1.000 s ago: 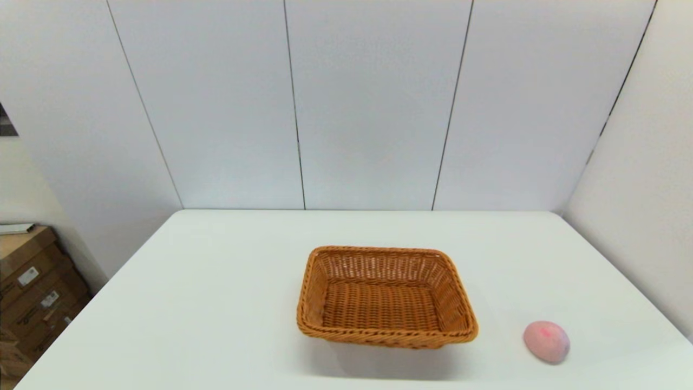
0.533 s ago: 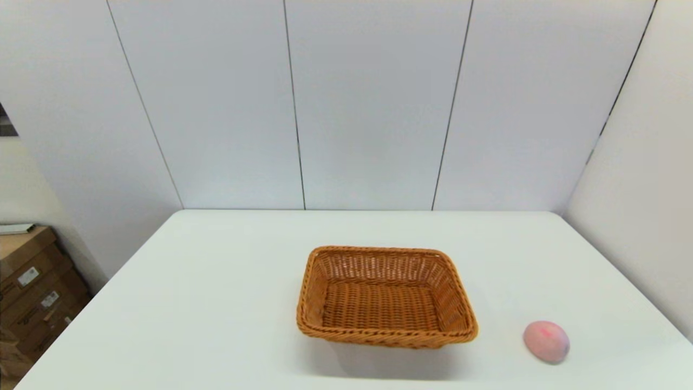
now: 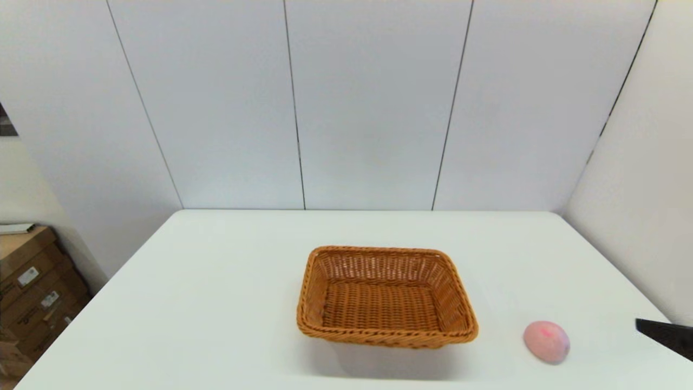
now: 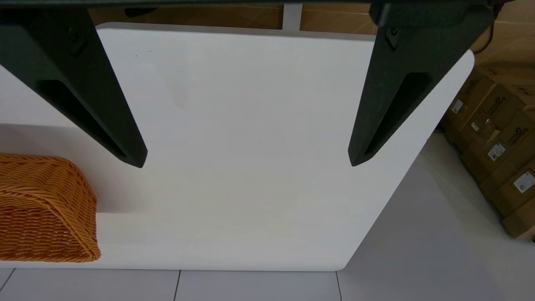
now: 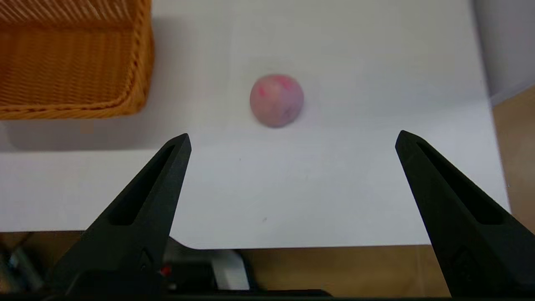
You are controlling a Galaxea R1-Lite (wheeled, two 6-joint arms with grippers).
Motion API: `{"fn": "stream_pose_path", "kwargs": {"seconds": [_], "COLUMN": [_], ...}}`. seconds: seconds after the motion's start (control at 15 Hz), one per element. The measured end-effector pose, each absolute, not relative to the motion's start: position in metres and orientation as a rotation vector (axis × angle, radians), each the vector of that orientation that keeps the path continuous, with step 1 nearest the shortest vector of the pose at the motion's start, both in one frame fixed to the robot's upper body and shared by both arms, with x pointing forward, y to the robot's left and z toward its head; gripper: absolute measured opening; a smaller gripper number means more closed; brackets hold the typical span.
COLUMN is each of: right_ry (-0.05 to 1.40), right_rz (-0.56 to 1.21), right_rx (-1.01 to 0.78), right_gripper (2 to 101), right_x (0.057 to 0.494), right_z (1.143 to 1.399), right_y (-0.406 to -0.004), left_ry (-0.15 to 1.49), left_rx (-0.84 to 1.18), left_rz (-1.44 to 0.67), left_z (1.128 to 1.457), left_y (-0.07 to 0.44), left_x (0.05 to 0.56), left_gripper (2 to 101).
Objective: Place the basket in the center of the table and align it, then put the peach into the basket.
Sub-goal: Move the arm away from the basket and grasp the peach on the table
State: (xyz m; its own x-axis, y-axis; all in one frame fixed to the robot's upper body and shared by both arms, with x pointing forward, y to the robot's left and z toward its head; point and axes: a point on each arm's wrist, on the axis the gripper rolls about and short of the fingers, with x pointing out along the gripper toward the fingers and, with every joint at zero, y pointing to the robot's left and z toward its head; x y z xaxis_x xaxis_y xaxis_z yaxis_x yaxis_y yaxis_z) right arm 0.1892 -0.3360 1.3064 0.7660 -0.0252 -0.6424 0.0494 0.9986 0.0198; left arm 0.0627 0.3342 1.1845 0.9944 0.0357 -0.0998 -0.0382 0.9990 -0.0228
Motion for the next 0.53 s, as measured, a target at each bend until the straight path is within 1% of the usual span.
{"fn": "stream_pose_path", "kwargs": {"seconds": [0.13,0.33,0.4,0.53], "right_ry": [0.848,1.037,1.075,1.103], "right_rz": [-0.045,-0.063,-0.071,-0.087], "right_rx": [0.044,0.064,0.070,0.080], "right_gripper": [97.1,97.1,97.1,97.1], "right_x": [0.236,0.288,0.301,0.325], "right_z": [1.295,1.261,1.248,1.225], "right_y": [-0.334,-0.332,-0.331,-0.331], "left_ry": [0.099,0.099,0.098,0.098], "left_rx": [-0.032,-0.049,-0.051,-0.052], "left_rz": [0.038,0.042,0.042,0.042], "left_z": [1.184,1.184,1.184,1.184], "left_y": [0.334,0.334,0.334,0.334], "left_x": [0.063,0.063,0.063,0.063], "left_gripper": [97.8,97.8,97.8,97.8]}}
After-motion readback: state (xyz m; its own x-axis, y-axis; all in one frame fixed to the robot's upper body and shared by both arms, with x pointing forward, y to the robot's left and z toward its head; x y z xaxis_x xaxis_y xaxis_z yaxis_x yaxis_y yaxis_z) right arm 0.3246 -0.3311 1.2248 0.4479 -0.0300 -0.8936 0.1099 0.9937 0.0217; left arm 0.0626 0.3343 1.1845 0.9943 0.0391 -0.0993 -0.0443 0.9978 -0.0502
